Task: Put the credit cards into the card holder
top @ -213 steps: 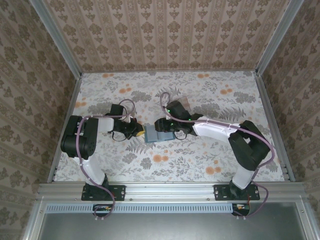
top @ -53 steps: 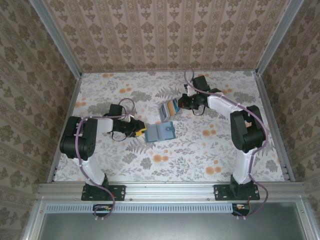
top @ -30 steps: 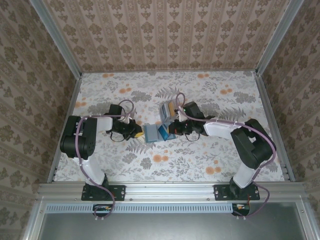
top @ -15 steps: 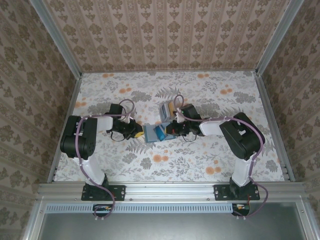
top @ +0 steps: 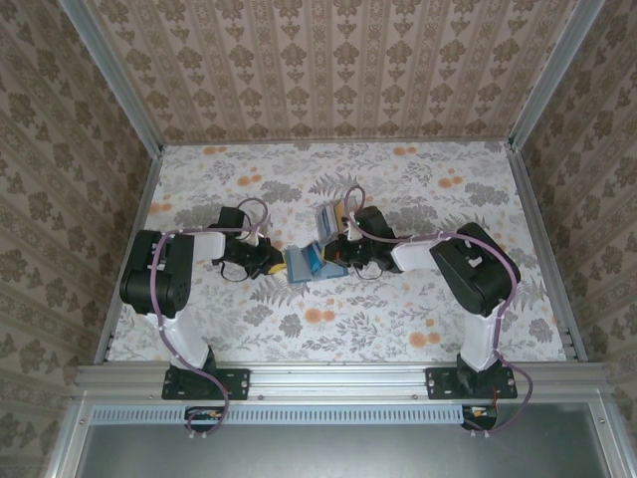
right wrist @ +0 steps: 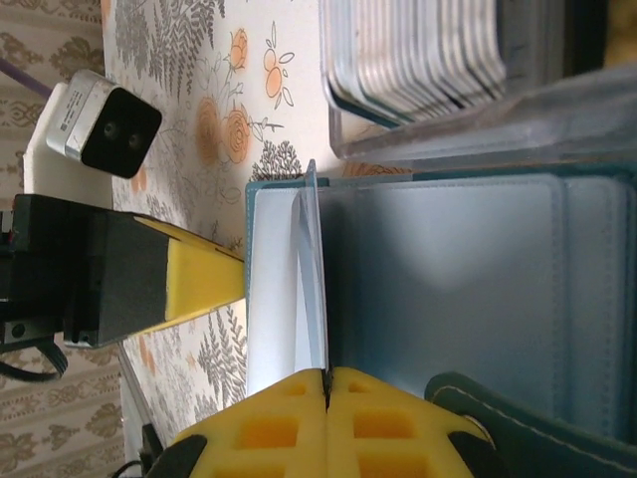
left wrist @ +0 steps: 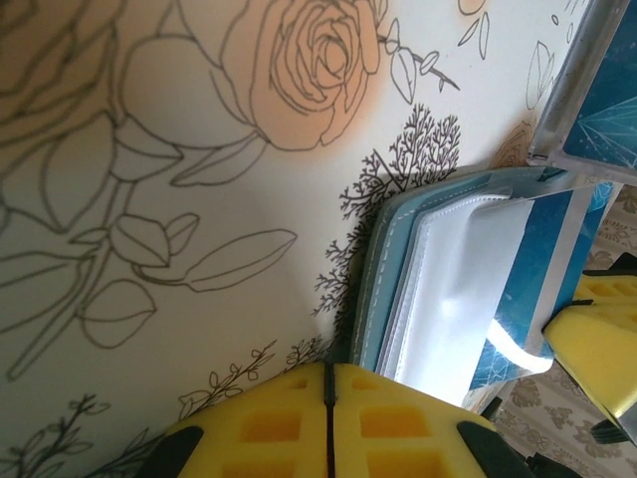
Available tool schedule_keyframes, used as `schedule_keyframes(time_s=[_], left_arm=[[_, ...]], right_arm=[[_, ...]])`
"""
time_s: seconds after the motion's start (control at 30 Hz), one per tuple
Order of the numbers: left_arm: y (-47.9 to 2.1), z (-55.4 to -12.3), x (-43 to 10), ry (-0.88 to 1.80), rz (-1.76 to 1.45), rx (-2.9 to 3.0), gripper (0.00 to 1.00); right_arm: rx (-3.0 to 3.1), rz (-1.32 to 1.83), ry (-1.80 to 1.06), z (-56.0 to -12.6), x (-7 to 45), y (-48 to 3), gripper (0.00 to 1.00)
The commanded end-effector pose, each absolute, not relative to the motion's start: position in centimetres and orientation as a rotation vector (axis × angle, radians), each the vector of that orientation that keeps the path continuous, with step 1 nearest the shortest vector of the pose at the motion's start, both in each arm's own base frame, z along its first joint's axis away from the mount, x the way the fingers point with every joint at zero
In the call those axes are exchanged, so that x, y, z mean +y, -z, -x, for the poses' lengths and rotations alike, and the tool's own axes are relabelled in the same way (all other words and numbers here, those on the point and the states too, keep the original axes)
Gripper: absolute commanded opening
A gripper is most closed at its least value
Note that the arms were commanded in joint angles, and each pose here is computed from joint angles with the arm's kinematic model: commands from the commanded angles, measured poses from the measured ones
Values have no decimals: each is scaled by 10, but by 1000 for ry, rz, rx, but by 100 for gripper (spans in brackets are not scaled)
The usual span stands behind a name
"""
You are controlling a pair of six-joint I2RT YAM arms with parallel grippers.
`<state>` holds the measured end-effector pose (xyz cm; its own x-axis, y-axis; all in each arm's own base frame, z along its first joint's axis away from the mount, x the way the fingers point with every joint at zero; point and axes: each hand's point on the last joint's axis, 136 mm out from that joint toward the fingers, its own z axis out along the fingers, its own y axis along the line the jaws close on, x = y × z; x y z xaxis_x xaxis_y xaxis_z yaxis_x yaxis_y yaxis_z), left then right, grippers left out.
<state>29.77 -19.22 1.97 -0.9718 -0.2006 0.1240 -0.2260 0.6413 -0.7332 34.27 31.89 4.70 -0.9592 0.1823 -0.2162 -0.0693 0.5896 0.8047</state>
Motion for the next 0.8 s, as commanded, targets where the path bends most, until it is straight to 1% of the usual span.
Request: schedule_keyframes(time_s=[0.0, 0.1, 0.2, 0.27, 0.3, 0.47, 0.5, 0.57, 0.67, 0.7, 0.77], left_arm=[[-4, -284, -195, -1205, -388, -2783, 7], [-4, -284, -195, -1205, -384, -2783, 6], [-3, -284, -195, -1208, -396, -2780, 6], [-2, -283, -195, -1205, -392, -2778, 6], [-2, -283, -195, -1203, -388, -2778, 6], [-2, -283, -195, -1207, -390, -2774, 6], [-2, -284, -196, -1207, -383, -2778, 6], [-2, -283, -195, -1203, -381, -2777, 6], [-2, -283, -195, -1205, -391, -2774, 6], [-2, -283, -195, -1205, -385, -2775, 6], [-1, -282, -195, -1202, -382, -2775, 5]], right_arm=[[2622, -222, -1264, -332, 321, -21, 4], [2643, -259, -1263, -327, 323, -16, 6], [2660, -267, -1268, -324, 325, -15, 14], [2668, -269, -1255, -322, 324, -16, 25], [2674, -265, -1247, -322, 323, -16, 27], [2702, -254, -1202, -317, 318, -19, 27], [2709, -256, -1193, -316, 317, -19, 26], [2725, -250, -1190, -314, 317, -16, 19], [2736, -269, -1186, -313, 316, -13, 3], [2736, -279, -1186, -313, 316, -12, 0], [2741, -283, -1182, -312, 317, -11, 0]])
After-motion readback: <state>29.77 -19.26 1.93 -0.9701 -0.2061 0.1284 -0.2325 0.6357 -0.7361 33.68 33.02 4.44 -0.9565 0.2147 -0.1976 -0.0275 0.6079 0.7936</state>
